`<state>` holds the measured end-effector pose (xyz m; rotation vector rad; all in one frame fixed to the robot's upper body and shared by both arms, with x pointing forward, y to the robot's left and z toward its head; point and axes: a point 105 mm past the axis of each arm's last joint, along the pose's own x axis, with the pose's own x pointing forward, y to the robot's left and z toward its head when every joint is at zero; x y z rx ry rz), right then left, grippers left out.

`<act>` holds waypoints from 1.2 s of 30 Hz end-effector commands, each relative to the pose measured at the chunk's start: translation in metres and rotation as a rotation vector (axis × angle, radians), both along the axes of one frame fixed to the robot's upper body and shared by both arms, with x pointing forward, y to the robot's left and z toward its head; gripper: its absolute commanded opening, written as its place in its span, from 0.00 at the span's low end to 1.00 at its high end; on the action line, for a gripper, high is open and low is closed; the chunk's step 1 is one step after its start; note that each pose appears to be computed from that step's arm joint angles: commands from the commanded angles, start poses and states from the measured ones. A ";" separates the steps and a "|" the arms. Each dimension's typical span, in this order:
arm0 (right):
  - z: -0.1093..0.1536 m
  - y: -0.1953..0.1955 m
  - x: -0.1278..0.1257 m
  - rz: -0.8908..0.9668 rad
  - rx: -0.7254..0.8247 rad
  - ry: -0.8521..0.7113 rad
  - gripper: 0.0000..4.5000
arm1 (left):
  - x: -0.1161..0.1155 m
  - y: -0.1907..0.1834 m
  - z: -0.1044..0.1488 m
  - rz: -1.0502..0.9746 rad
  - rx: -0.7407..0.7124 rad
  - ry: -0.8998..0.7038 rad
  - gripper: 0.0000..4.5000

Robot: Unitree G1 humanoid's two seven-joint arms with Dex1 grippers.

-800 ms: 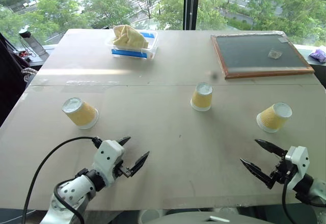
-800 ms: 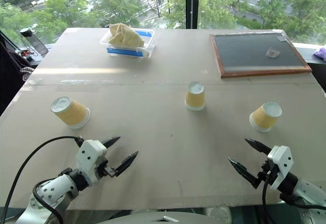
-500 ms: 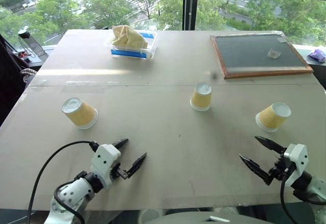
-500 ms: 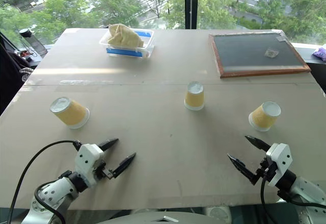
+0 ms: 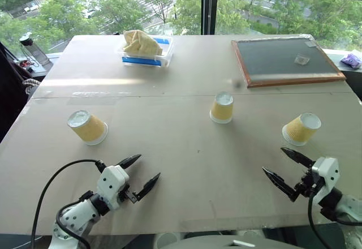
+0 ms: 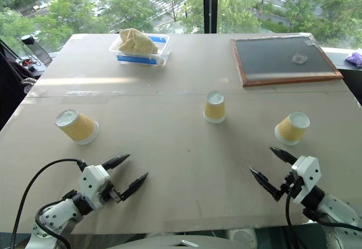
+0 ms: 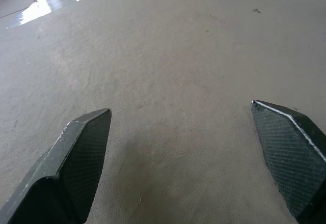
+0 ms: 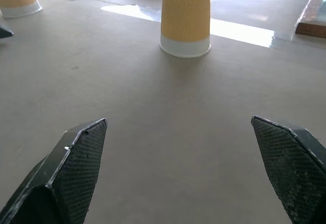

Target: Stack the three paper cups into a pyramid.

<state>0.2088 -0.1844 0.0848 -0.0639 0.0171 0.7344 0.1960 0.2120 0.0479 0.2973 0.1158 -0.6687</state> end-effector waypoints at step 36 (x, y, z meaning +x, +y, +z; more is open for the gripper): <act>0.058 0.183 0.133 0.321 0.054 -0.128 0.47 | 0.042 -0.001 0.149 -0.306 -0.016 0.012 1.00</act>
